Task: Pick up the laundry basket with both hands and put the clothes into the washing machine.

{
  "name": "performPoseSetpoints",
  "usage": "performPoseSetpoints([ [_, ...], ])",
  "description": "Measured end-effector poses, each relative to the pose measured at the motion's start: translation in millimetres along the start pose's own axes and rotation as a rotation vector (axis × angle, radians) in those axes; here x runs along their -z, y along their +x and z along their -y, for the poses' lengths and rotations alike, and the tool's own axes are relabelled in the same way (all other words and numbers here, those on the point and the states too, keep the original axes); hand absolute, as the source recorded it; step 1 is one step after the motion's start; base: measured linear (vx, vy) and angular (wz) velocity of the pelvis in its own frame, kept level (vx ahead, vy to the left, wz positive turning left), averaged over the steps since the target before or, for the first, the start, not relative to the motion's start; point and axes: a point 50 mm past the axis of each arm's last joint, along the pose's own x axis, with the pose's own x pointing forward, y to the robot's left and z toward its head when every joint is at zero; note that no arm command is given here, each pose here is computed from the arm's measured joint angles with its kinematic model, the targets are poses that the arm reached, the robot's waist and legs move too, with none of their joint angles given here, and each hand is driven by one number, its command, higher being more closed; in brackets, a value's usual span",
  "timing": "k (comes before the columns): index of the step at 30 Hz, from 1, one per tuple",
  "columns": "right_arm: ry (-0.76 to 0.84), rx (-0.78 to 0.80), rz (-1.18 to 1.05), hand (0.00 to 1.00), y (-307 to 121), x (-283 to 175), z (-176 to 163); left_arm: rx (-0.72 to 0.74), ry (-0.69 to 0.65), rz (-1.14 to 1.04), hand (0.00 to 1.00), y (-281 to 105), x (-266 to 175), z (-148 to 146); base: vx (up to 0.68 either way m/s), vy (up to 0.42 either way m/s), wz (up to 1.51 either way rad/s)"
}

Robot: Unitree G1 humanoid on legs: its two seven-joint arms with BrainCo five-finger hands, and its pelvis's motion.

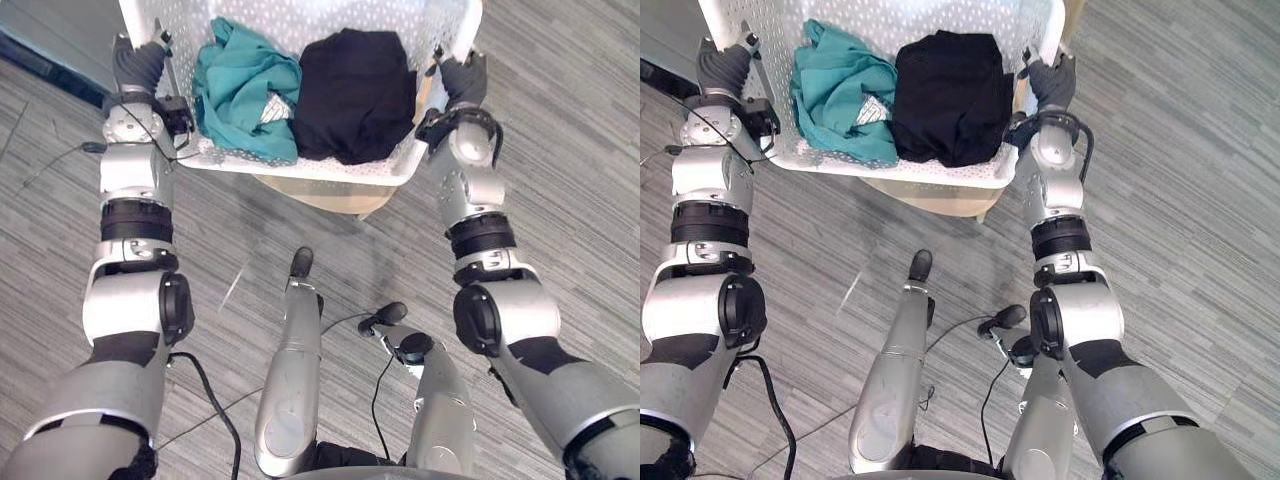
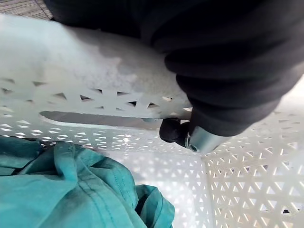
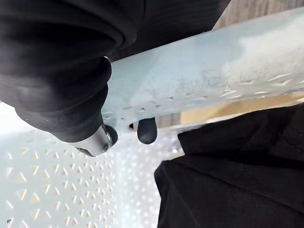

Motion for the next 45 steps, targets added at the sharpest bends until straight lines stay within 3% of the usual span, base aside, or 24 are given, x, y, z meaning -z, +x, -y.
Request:
performPoseSetpoints([
  [1,0.0,0.0,0.005,1.0,1,-3,0,0.001,-0.005,0.001,0.0,0,-1,1,0.02,-0.033,0.12],
  [2,-0.003,0.002,0.013,0.0,4,-7,0,0.004,-0.025,0.001,0.0,2,-4,2,0.02,-0.024,0.06],
  [12,0.013,0.0,0.0,0.0,13,-18,7,0.003,-0.226,0.047,0.0,8,-32,5,0.04,-0.044,0.05],
  [20,-0.067,-0.026,-0.164,0.0,13,8,18,0.02,-0.264,0.103,0.0,9,-44,7,0.04,-0.072,0.0],
  [33,-0.342,-0.113,-0.158,0.0,19,-4,21,0.033,-0.192,0.104,0.0,11,-42,2,0.01,-0.059,-0.04],
  [45,-0.467,-0.123,-0.135,0.0,29,-35,38,0.055,-0.056,0.035,0.0,13,-27,-2,0.01,-0.039,-0.14],
])
